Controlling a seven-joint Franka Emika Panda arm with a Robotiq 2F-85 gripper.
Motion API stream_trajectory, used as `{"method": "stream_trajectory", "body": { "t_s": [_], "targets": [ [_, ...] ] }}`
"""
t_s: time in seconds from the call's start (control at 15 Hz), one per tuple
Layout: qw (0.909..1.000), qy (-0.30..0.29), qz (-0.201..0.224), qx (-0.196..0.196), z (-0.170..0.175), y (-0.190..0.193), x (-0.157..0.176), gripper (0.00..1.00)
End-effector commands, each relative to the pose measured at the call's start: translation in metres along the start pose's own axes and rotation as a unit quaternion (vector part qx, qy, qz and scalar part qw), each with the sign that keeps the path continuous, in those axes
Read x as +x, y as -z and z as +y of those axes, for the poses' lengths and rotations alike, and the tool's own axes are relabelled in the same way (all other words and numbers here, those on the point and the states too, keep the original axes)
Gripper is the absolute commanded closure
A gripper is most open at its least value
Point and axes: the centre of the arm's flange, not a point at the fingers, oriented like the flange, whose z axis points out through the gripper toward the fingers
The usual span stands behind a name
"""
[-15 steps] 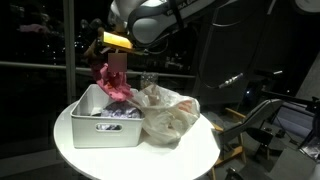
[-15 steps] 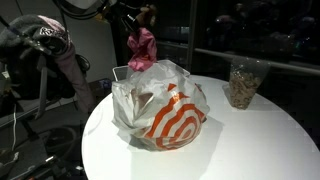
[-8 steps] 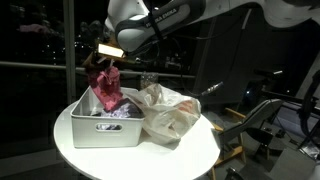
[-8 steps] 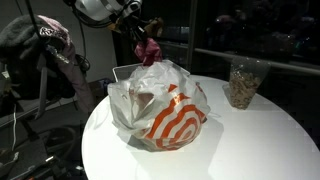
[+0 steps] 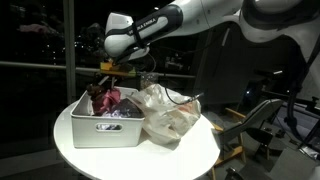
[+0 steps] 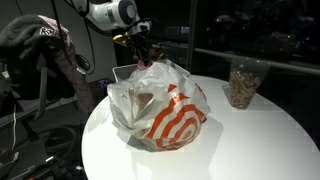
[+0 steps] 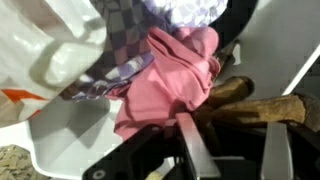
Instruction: Remove everything from the plastic and put them in the box
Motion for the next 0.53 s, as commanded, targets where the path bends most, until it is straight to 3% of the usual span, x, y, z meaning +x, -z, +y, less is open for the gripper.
{"method": "stream_trajectory", "body": {
  "t_s": [0.0,0.47],
  "targets": [
    [0.9971,0.023,-0.071,-0.012,-0.009,-0.012,-0.004,0.5],
    [0.9902,0.036,-0.13,-0.033,0.015,0.007,-0.044,0.0]
  ]
}}
